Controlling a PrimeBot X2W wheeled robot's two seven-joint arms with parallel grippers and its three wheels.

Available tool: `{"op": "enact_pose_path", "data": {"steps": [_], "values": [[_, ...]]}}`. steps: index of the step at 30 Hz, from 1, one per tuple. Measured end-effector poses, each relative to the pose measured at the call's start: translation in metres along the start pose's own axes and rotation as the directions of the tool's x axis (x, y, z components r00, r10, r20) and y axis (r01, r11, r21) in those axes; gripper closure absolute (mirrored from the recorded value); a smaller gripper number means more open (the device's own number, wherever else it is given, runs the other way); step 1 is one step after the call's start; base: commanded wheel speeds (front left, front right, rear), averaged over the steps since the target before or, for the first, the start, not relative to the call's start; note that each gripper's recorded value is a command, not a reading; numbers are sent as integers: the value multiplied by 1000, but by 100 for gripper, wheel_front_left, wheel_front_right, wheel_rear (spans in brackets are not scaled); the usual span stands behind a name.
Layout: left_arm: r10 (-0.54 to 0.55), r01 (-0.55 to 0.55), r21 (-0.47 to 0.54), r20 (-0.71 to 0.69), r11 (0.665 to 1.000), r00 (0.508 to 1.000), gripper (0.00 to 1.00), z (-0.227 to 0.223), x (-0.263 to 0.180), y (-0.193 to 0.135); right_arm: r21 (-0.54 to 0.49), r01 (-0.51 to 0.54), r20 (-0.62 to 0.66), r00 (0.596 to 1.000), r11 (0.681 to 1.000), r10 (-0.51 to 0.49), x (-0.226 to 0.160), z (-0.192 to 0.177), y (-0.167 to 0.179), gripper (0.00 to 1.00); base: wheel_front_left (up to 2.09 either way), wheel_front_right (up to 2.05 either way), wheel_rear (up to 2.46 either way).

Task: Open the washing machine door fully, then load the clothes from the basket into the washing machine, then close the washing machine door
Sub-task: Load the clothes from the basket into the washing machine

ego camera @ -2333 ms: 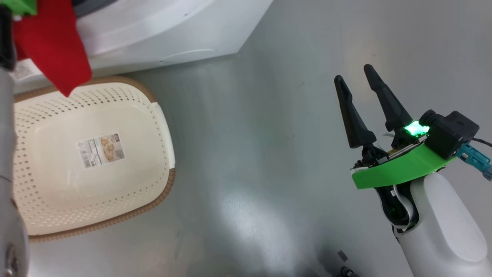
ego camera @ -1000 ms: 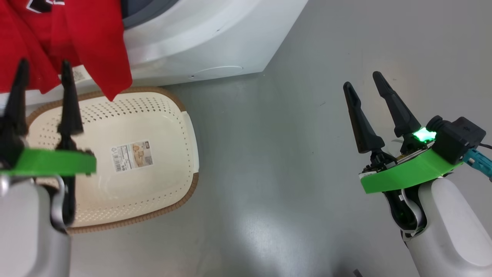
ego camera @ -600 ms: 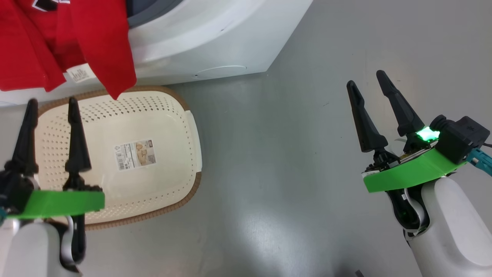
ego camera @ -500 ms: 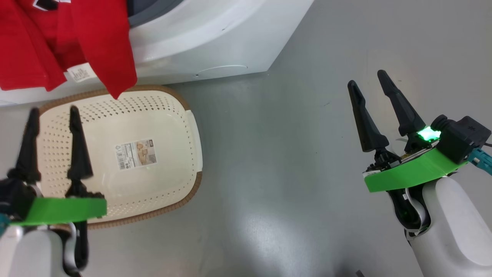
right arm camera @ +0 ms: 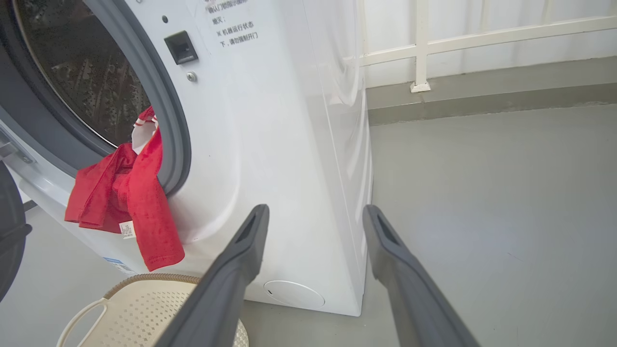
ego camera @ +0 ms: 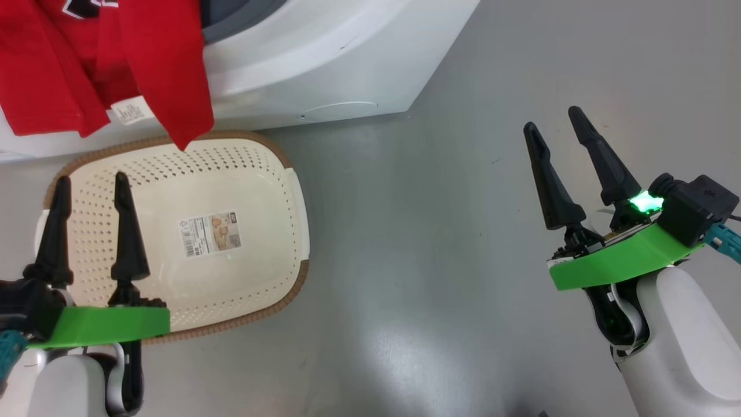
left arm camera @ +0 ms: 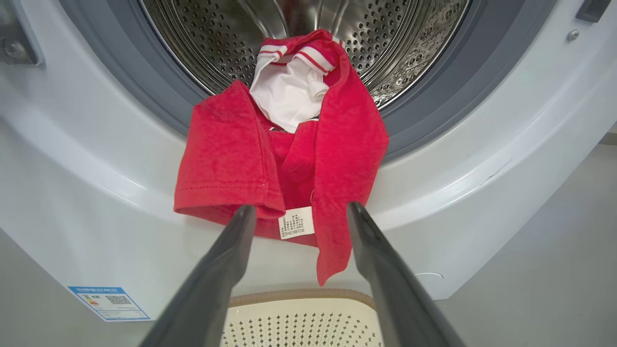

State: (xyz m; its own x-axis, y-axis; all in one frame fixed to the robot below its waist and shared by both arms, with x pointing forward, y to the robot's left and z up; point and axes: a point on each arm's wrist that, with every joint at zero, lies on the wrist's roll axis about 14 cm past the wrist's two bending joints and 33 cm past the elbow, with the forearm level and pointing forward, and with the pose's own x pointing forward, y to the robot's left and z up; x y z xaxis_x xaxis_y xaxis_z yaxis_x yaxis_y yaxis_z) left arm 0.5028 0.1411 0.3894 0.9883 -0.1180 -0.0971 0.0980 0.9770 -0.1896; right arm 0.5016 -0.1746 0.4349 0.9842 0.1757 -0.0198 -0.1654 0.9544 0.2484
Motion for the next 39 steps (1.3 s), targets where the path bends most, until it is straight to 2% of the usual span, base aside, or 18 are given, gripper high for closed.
{"op": "enact_pose_path", "data": {"steps": [13, 19, 26, 39], "values": [[8, -9, -19, -85, 1000, 996, 0, -27, 1, 12, -2, 2, -12, 1000, 1000, -2, -4, -3, -1, 0, 0, 0, 0], [-4, 3, -8, -99, 1000, 995, 0, -29, 28, 19, -7, 9, -15, 1000, 1000, -9, -6, -2, -3, 0, 0, 0, 0], [-47, 48, 9, -98, 999, 994, 0, -25, 58, 12, -13, 29, -15, 999, 1000, -29, -10, -1, -9, 0, 0, 0, 0], [-50, 60, 30, -265, 998, 963, 0, -57, 101, 15, -3, 53, -43, 998, 999, -53, -10, -15, -16, 0, 0, 0, 0]]}}
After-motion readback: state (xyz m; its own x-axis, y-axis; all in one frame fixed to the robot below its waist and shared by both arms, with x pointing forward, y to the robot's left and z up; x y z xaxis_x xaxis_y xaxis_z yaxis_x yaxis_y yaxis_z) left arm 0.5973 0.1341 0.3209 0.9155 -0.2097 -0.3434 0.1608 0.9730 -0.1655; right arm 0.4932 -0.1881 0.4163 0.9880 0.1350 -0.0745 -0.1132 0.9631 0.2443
